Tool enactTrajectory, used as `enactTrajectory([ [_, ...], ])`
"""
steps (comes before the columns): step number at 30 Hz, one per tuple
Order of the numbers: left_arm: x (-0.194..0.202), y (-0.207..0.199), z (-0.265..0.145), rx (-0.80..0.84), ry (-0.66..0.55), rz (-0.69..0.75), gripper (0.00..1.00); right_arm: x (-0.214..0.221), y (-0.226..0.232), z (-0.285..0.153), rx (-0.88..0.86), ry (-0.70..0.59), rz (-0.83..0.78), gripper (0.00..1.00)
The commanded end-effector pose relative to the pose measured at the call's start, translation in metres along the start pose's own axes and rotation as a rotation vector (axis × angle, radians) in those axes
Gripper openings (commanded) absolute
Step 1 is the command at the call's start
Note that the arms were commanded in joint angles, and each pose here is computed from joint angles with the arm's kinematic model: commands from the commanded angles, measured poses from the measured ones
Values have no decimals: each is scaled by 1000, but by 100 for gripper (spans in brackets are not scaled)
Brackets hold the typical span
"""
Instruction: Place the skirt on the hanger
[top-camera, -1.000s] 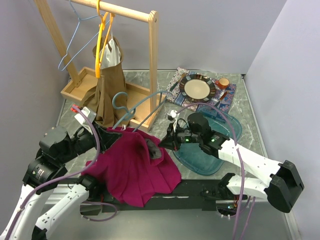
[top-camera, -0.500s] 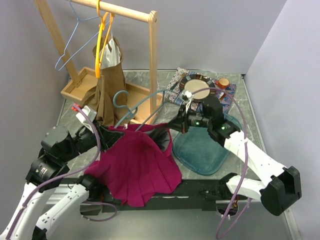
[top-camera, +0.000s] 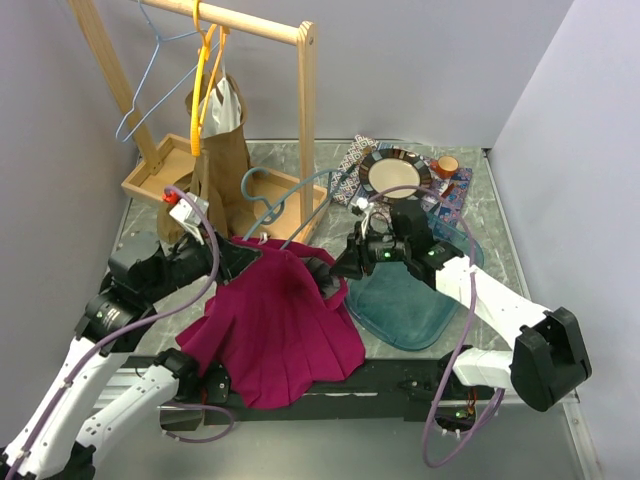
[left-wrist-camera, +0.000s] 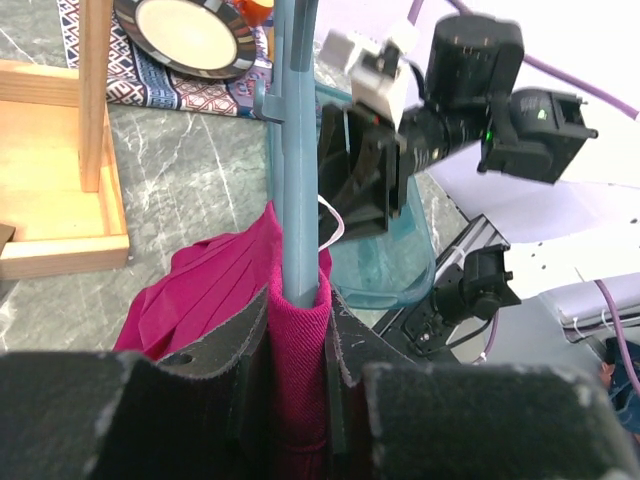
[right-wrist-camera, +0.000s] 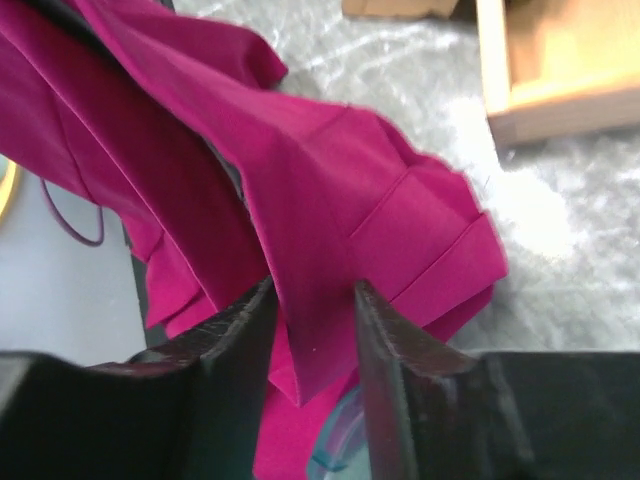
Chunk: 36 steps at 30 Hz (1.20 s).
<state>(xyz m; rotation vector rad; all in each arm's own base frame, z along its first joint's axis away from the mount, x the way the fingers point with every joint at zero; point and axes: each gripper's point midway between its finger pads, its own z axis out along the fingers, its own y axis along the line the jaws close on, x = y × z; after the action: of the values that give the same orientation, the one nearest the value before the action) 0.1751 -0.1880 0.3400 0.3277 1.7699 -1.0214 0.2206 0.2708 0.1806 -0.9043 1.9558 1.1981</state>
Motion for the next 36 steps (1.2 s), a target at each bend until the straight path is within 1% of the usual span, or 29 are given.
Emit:
enactTrajectory([
  [1,-47,-22,-5,56,-156,49,1,5,1,6,1,-23,-41,46],
  [3,-49,-22,-6,52,-162,54,1,1,-5,7,27,-50,-37,46],
  [15,-55,-25,-21,33,-198,75,1,8,-21,12,88,-50,91,44],
  [16,-54,-25,-23,34,-202,78,1,8,-22,11,93,-48,104,40],
  [18,-51,-26,-23,43,-194,83,1,1,-28,8,100,-59,128,24],
  [19,-48,-26,-24,49,-188,86,1,-1,-30,5,104,-60,138,7],
  [20,-46,-26,-24,50,-179,96,1,-5,-35,1,112,-69,151,0],
  [24,-32,-34,-26,113,-127,131,1,-32,-42,-18,131,-119,149,0],
  [29,-19,-33,-31,127,-84,190,1,-63,-53,-46,137,-181,165,0],
  [33,-6,-30,-30,139,-39,201,1,-75,-64,-61,108,-193,198,0],
  [36,1,-28,-28,143,-16,207,1,-84,-64,-68,83,-205,183,0],
])
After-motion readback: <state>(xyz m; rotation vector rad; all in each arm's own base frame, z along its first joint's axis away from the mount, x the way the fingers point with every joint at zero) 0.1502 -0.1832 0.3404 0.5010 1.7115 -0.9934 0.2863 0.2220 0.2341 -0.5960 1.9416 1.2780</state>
